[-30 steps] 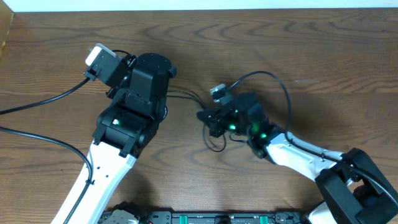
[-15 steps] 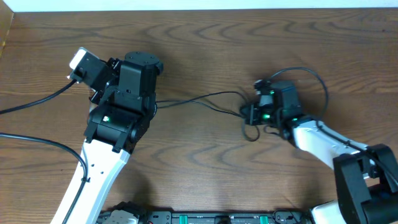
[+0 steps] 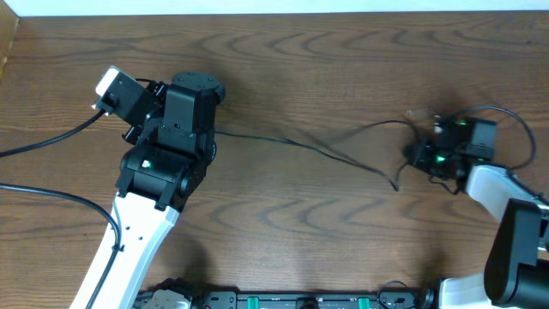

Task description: Untangle cables

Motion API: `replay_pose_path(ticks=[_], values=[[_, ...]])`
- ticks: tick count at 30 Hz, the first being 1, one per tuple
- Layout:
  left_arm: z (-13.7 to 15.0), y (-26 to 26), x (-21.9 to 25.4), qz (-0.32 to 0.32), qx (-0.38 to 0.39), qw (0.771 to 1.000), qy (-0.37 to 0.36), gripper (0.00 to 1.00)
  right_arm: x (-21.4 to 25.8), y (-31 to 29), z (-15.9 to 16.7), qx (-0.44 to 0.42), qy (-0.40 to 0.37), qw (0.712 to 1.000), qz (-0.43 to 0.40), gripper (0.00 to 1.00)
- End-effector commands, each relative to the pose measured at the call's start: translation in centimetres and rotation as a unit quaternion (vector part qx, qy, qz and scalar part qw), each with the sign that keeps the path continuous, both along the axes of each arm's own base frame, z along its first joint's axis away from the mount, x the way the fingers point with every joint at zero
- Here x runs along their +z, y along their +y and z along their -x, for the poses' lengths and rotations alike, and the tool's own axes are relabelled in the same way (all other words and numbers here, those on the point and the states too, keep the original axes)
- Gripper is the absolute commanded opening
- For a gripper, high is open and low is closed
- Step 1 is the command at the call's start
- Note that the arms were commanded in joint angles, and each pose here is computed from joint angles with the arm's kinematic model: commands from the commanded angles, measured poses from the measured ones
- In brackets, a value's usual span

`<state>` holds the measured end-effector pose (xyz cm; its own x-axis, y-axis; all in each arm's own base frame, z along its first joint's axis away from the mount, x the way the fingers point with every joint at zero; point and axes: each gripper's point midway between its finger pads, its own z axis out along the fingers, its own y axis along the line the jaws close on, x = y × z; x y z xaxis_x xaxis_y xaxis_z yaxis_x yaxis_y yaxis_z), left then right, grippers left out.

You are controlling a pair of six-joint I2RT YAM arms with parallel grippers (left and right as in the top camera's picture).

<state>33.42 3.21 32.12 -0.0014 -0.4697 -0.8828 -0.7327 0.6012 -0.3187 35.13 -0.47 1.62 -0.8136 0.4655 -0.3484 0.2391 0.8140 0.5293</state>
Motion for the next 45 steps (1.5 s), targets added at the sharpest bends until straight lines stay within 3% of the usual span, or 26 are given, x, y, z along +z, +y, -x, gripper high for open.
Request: replay_pose_path(ticks=[1, 7, 9, 10, 12, 19, 24, 27, 32, 39, 42, 45], values=[[0.4, 0.9, 1.7, -0.017, 0.021, 1.000, -0.014, 0.08, -0.1, -2.0, 0.2, -0.012, -0.004, 1.000, 0.006, 0.01], [0.0, 0.3, 1.3, -0.004, 0.004, 1.000, -0.009, 0.08, 0.8, -2.0, 0.2, -0.010, -0.020, 0.999, -0.041, 0.03], [-0.5, -0.6, 0.7, 0.015, -0.023, 1.000, -0.002, 0.08, 1.4, -0.8, 0.3, 0.009, -0.027, 0.997, -0.073, 0.34], [-1.1, -1.9, -0.1, 0.037, -0.064, 0.997, 0.013, 0.08, 2.0, 0.3, 0.5, 0.026, -0.033, 0.994, -0.101, 0.73], [-1.6, -3.3, -0.8, 0.049, -0.112, 0.992, 0.035, 0.08, 2.6, 1.4, 0.7, 0.045, -0.037, 0.990, -0.128, 0.99], [-2.3, -8.9, -2.8, 0.073, -0.292, 0.948, 0.102, 0.08, 6.1, 6.4, 1.9, 0.192, -0.124, 0.953, -0.201, 0.99], [-1.5, -14.2, -3.6, 0.054, -0.468, 0.870, 0.142, 0.08, 8.9, 10.1, 3.5, 0.299, -0.197, 0.901, -0.245, 0.99], [-0.6, -16.3, -3.8, 0.046, -0.536, 0.829, 0.150, 0.08, 9.6, 11.7, 4.2, 0.345, -0.230, 0.876, -0.246, 0.99], [0.4, -17.7, -4.1, 0.030, -0.588, 0.792, 0.161, 0.08, 10.1, 13.3, 4.9, 0.380, -0.247, 0.855, -0.250, 0.99], [1.4, -17.5, -5.2, 0.029, -0.595, 0.781, 0.189, 0.08, 9.9, 13.7, 5.0, 0.374, -0.226, 0.861, -0.258, 0.99], [2.6, -19.2, -5.1, 0.028, -0.651, 0.736, 0.185, 0.08, 8.3, 13.1, 4.3, 0.340, -0.179, 0.893, -0.235, 0.99], [4.0, -20.9, -4.9, 0.023, -0.708, 0.684, 0.175, 0.08, 4.7, 11.1, 3.1, 0.253, -0.085, 0.948, -0.173, 0.99]])
